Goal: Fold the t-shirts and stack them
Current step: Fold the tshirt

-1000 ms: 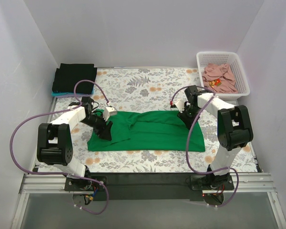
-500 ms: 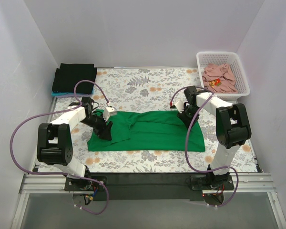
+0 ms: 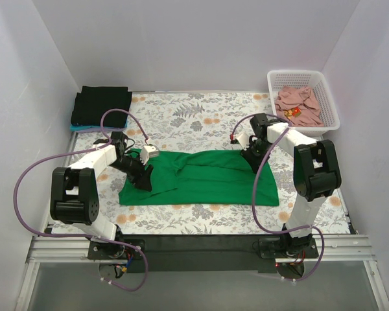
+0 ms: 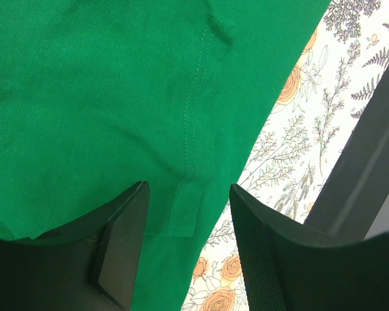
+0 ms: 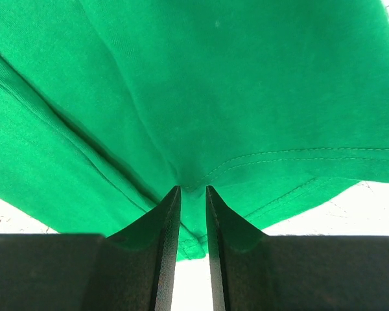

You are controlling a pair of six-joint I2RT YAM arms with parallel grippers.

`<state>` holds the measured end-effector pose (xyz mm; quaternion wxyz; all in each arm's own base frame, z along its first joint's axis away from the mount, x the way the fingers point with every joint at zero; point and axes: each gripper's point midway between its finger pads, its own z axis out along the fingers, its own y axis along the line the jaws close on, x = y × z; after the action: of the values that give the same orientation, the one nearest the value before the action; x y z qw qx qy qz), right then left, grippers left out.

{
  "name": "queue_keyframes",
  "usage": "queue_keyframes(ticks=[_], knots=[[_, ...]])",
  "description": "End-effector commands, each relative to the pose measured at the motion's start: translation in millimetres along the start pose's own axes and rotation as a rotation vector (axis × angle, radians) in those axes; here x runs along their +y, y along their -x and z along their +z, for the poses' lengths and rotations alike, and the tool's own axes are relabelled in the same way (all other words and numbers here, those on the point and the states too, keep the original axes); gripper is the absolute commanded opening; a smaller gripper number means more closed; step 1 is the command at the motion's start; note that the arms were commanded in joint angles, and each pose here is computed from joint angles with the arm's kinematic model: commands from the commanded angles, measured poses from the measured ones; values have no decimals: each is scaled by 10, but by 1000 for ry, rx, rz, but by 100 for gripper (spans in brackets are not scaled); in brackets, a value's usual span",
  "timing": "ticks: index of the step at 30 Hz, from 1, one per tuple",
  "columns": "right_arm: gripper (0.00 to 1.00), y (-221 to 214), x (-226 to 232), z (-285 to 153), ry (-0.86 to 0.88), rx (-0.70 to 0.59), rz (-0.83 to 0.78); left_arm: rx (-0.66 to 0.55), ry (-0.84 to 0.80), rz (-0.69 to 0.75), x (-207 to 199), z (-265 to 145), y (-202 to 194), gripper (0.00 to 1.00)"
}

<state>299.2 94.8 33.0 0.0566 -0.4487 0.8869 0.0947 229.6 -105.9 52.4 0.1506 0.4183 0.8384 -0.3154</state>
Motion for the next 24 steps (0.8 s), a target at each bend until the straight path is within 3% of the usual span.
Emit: queue_keyframes(ticks=[1, 8, 14, 24], knots=[[28, -29, 88, 31, 41, 8, -6, -26, 15, 39, -12, -52, 97, 52], [23, -5, 50, 74, 33, 5, -1, -30, 15, 39, -3, -58, 122, 52], [2, -4, 22, 48, 15, 8, -2, -23, 19, 42, -4, -50, 89, 52], [1, -42, -114, -274, -81, -26, -49, -16, 15, 34, 9, -38, 79, 53]])
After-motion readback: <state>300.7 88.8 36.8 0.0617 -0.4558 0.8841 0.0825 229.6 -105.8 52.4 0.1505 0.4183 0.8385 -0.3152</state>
